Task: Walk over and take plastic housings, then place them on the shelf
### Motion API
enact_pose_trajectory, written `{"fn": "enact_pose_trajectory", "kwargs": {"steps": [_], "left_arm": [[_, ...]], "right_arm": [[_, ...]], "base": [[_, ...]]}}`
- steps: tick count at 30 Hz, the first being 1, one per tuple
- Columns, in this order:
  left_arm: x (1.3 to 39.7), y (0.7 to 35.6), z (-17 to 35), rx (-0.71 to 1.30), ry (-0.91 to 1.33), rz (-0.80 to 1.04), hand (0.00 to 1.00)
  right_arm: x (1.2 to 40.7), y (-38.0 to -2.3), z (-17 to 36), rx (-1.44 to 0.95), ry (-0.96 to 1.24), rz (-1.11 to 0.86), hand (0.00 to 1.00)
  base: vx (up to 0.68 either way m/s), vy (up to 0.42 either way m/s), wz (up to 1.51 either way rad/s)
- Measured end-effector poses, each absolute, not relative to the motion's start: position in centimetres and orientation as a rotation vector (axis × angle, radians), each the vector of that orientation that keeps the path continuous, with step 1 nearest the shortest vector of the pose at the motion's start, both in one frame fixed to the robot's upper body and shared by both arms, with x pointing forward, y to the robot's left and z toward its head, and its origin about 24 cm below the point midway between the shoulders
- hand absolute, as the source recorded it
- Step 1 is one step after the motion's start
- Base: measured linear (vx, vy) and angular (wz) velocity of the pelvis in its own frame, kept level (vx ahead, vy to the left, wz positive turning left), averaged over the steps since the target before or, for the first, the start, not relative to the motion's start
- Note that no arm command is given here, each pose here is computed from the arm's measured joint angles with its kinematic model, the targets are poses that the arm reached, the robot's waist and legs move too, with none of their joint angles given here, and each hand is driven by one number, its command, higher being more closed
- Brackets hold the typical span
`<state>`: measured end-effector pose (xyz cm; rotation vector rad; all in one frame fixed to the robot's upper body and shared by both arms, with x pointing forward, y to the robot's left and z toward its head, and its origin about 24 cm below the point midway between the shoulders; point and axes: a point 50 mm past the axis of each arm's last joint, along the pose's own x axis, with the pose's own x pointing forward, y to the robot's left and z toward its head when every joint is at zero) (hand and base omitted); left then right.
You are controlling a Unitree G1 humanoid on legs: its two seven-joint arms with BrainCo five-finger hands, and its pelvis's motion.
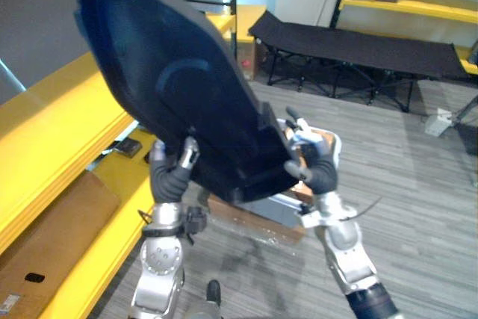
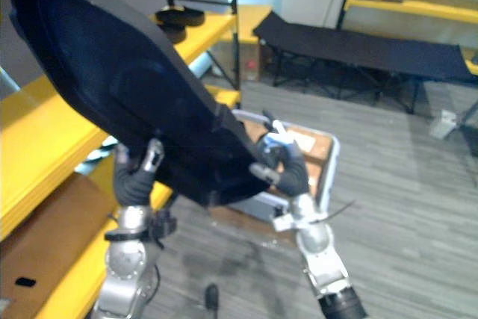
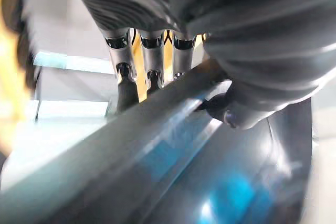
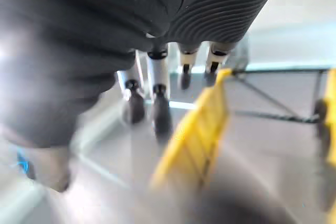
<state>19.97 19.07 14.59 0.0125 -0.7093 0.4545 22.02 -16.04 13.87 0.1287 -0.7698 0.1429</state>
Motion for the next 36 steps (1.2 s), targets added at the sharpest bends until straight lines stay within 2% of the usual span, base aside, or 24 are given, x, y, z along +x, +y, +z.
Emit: {"fn": "enact_pose_trajectory", "kwargs": {"steps": [2,5,13,17,21,29,34,36], "left_arm": [[19.1,21.4,14.4,0.049,-0.708,0.605,1.00],[18.3,22.0,14.1,0.111,-0.695,0.662,1.00],[17.6,22.2,13.4,0.154,-0.660,0.672,1.00],[17.0,22.3,12.5,0.142,-0.612,0.677,1.00],[16.1,22.2,10.9,0.049,-0.550,0.632,1.00],[15.9,22.2,10.6,0.061,-0.542,0.596,1.00],[15.8,23.0,10.1,0.070,-0.522,0.719,1.00],[15.2,24.1,10.1,0.115,-0.522,0.817,1.00]], "right_arm": [[21.4,-19.7,13.6,0.139,-0.761,-0.023,0.00],[20.0,-22.9,12.4,0.159,-0.711,-0.180,0.00],[17.7,-24.5,8.0,0.234,-0.507,-0.342,0.00],[17.2,-24.8,4.1,0.254,-0.311,-0.431,0.00],[15.7,-24.9,-0.1,0.276,-0.084,-0.534,0.00],[15.1,-24.7,-0.7,0.256,-0.051,-0.524,0.00],[17.4,-24.3,0.6,0.244,-0.111,-0.369,0.00],[19.3,-22.9,1.4,0.243,-0.136,-0.251,0.00]], "base": [[0.01,0.006,-0.11],[0.02,0.010,-0.21],[0.01,-0.005,-0.21],[0.00,0.000,0.00],[0.00,0.000,0.00],[0.00,0.000,0.00],[-0.01,0.002,0.06],[-0.01,-0.011,0.60]]}}
